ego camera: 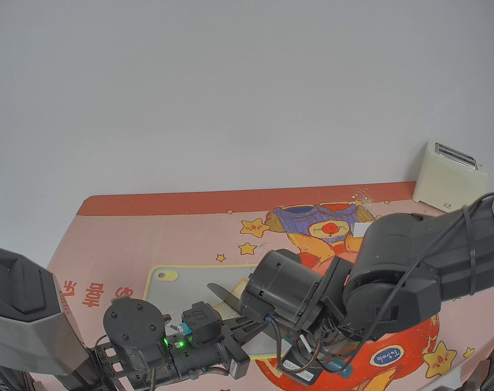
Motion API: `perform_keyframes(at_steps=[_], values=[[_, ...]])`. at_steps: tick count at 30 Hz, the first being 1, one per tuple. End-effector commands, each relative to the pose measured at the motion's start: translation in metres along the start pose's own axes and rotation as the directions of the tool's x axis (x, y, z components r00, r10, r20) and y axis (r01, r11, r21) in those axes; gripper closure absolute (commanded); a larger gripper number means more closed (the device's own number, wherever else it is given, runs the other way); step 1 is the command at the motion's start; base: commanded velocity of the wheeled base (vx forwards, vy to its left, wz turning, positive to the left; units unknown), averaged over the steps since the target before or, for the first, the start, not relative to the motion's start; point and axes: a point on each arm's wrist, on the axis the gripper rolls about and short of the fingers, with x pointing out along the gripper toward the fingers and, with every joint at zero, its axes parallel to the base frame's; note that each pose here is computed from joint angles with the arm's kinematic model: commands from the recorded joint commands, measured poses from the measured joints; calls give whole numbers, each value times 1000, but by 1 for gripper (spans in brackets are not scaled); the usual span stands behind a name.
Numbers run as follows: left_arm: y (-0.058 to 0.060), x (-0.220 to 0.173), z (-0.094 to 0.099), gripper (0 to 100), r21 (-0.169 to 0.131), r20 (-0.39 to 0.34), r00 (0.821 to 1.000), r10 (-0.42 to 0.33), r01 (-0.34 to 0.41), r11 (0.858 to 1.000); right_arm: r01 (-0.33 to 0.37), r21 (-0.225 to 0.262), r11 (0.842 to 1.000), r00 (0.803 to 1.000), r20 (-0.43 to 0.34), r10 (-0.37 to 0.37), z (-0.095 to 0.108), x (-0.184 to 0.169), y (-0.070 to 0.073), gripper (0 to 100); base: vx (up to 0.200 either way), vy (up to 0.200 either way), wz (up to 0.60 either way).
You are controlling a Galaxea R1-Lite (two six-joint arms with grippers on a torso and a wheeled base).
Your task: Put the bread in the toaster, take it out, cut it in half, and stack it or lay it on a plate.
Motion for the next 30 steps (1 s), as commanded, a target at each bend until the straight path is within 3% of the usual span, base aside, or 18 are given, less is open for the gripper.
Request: perform_keyframes(at_steps=[1, 9, 13, 19, 24, 30], values=[[1, 0, -1, 100, -3, 1, 1000, 2, -2, 1000, 0, 2, 1000, 1000, 6, 0, -1, -3, -1, 100, 0, 0, 0], [1, 1, -1, 100, -3, 5, 1000, 3, -3, 1000, -1, 1, 1000, 1000, 8, 1, 0, -4, 0, 100, 0, 0, 0], [4, 3, 13, 100, -23, 68, 998, 13, -12, 1000, 0, 2, 1000, 1000, 5, 0, 0, -3, 0, 100, 0, 0, 0], [20, 1, 36, 100, -33, 172, 983, 63, -59, 998, 0, 2, 1000, 1000, 5, 0, 1, -1, 0, 100, 0, 0, 0], [38, -2, 35, 100, -44, 169, 979, 114, -108, 993, -1, 2, 1000, 1000, 8, 1, 1, -1, 0, 100, 0, 0, 0], [40, -2, 29, 100, -49, 143, 983, 111, -105, 993, 0, 2, 1000, 1000, 5, 0, 1, -1, 0, 100, 0, 0, 0]])
